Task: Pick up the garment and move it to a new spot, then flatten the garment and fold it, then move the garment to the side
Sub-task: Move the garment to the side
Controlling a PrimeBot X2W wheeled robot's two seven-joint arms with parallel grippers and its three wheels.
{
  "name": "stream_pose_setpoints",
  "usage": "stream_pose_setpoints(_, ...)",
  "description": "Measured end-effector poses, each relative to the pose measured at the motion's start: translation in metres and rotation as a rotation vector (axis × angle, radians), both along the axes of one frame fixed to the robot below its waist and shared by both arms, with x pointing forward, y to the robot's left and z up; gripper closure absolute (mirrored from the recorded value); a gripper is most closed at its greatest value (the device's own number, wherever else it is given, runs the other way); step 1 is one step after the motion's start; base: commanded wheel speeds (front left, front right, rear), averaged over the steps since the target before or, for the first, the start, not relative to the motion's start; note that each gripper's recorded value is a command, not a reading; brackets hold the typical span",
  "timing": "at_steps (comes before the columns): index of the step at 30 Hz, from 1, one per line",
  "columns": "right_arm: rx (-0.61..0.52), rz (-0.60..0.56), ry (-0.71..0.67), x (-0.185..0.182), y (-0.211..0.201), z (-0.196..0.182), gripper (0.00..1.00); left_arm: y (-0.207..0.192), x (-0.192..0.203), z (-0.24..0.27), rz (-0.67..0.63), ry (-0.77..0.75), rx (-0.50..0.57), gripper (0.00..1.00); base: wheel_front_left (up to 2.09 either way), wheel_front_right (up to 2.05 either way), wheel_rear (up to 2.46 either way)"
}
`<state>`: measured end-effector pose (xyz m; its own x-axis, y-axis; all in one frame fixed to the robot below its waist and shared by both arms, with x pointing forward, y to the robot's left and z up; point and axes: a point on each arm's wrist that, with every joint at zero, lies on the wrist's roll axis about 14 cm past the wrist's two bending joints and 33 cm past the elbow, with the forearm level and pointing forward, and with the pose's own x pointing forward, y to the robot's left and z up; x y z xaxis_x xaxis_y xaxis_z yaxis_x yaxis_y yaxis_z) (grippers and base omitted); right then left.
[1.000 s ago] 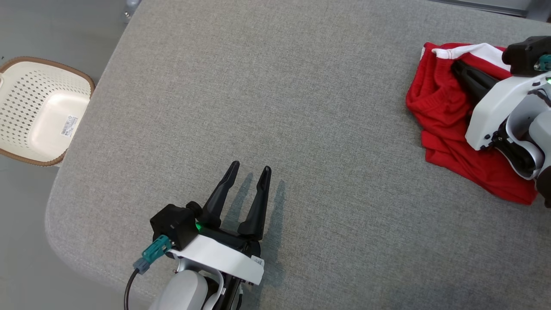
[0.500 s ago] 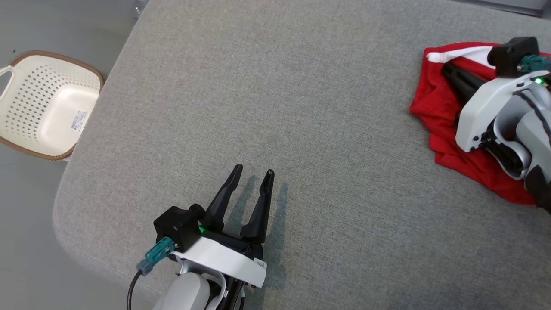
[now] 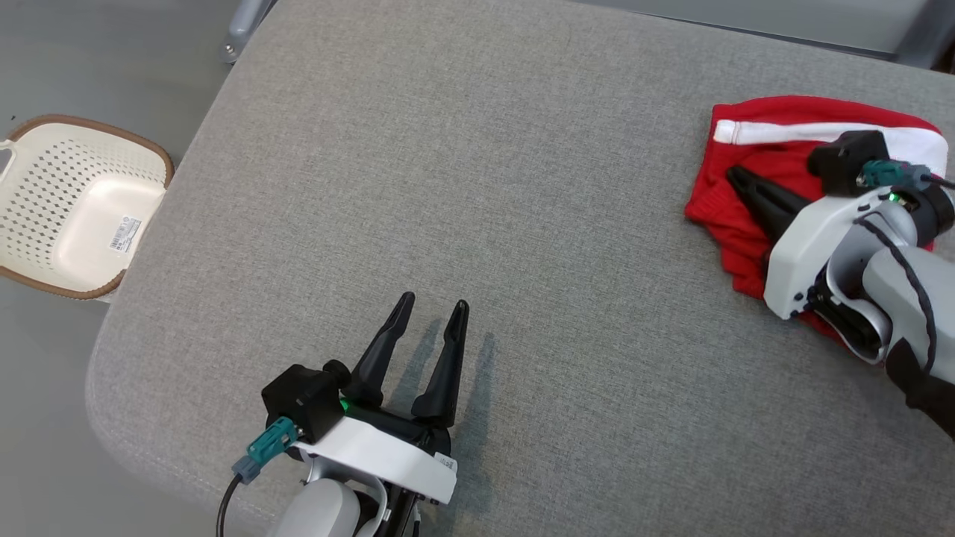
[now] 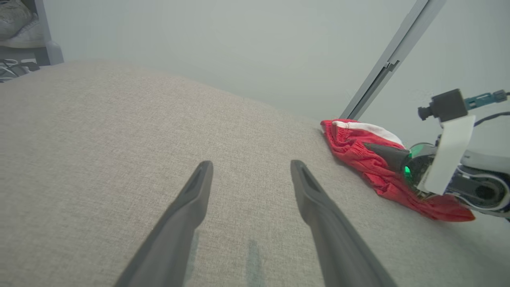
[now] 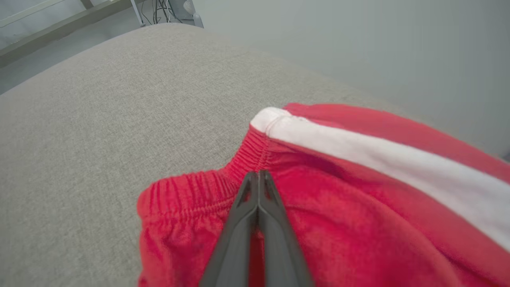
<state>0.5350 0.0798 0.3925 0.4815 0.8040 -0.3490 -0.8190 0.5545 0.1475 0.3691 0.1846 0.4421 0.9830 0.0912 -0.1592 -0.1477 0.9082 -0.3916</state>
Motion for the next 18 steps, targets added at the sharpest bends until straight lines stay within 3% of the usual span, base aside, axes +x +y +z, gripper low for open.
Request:
stream_pose_setpoints(8, 0.000, 0.003, 0.009, -0.011, 0.002, -0.001, 1.00, 0.004, -0.003, -0.001, 0.011, 0.006, 0.011, 0.00, 0.00, 0.00, 0.00)
stream_pose_setpoints(18, 0.087, -0.118, -0.128, 0.002, -0.034, 0.075, 1.00, -0.003, 0.001, 0.026, -0.025, -0.091, 0.029, 0.00, 0.00, 0.00, 0.00)
